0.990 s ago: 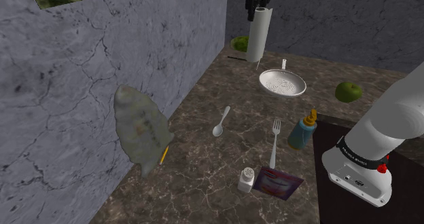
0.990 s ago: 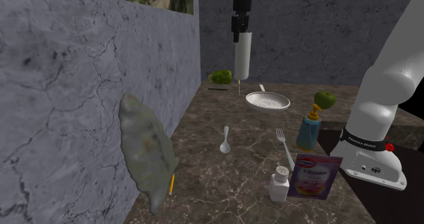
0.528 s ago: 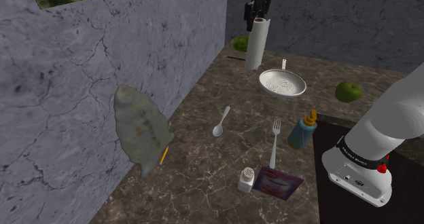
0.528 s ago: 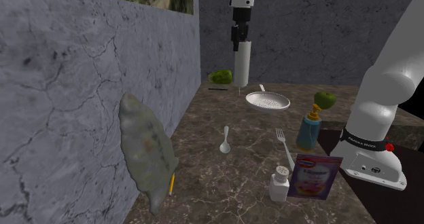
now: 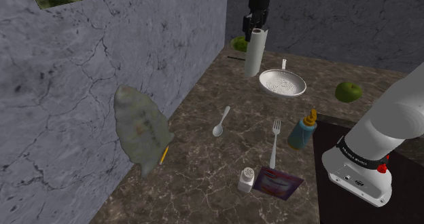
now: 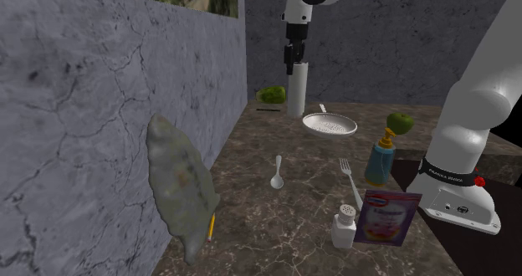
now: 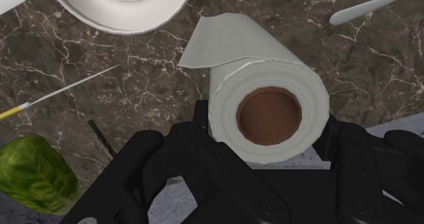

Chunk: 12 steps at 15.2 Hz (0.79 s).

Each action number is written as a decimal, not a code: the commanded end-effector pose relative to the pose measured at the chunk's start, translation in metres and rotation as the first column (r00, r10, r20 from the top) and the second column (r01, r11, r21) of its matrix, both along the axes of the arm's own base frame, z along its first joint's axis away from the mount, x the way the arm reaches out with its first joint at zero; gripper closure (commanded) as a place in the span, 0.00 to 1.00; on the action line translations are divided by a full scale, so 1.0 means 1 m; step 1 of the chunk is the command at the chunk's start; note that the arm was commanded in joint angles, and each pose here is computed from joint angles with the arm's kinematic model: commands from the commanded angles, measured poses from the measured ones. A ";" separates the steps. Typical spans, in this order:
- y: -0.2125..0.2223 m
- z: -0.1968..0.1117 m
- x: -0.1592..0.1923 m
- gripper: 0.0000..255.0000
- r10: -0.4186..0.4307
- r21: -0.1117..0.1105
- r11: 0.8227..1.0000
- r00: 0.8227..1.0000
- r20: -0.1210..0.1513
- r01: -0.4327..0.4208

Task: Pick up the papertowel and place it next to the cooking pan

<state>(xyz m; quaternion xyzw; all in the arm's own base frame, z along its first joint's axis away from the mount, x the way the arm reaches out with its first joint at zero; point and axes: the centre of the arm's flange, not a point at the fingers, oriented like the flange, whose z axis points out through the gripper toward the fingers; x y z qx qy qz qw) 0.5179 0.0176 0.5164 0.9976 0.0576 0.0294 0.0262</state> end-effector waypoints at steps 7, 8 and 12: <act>0.001 -0.042 0.000 1.00 0.000 0.000 1.000 1.000 0.000 0.000; 0.001 -0.048 0.000 1.00 0.000 0.000 1.000 1.000 0.000 0.000; 0.001 -0.069 0.000 1.00 0.000 0.000 1.000 1.000 0.000 0.000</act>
